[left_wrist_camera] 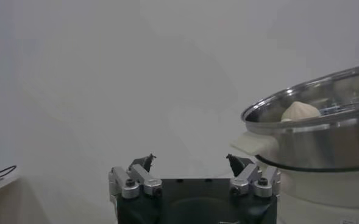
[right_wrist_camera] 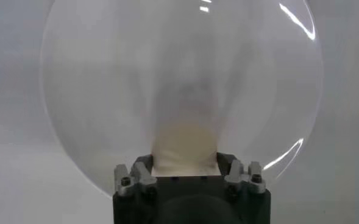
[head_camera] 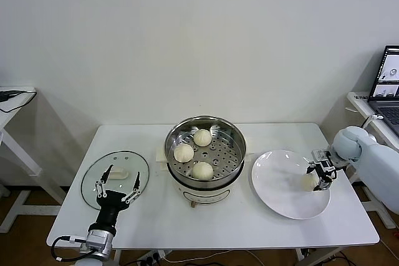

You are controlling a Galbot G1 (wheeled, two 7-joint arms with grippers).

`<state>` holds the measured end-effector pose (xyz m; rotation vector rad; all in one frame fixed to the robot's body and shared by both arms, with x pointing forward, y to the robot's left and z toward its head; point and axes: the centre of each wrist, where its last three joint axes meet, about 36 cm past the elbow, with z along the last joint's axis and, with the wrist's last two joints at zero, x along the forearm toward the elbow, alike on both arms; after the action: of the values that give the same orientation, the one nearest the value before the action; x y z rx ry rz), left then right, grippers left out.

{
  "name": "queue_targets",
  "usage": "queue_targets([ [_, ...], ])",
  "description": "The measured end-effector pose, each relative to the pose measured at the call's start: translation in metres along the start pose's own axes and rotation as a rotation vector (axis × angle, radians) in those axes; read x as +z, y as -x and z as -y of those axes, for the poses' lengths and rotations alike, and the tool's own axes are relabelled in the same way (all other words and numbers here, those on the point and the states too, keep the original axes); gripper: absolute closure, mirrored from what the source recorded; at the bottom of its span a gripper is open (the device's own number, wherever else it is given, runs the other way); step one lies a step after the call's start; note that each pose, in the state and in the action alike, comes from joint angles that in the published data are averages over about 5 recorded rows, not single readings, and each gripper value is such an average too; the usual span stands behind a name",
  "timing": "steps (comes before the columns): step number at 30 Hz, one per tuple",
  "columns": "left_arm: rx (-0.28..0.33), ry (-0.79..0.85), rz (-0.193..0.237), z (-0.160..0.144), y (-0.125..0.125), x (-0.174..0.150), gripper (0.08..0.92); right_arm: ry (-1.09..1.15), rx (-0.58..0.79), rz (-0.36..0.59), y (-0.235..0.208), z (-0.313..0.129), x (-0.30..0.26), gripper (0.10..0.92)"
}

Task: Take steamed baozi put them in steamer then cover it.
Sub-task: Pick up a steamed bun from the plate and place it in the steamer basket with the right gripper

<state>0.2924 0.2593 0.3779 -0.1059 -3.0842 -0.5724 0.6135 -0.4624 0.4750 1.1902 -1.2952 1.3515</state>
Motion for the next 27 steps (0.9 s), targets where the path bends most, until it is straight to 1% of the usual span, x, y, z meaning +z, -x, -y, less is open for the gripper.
queue_targets([
  [7, 0.000, -0.003, 0.002, 0.001, 0.000, -0.001, 0.177, 0.013, 0.011, 0.017, -0.025, 0.003, 0.003, 0.327],
  [14, 0.001, -0.002, 0.009, 0.001, 0.001, -0.002, 0.177, 0.032, 0.052, 0.077, -0.088, 0.014, -0.010, 0.327],
  [18, 0.006, 0.002, 0.015, 0.000, 0.002, -0.003, 0.177, 0.015, 0.072, 0.125, -0.132, 0.023, -0.038, 0.327],
  [27, 0.010, 0.009, 0.039, -0.005, 0.004, -0.009, 0.177, -0.052, 0.088, 0.207, -0.219, 0.024, -0.130, 0.327],
])
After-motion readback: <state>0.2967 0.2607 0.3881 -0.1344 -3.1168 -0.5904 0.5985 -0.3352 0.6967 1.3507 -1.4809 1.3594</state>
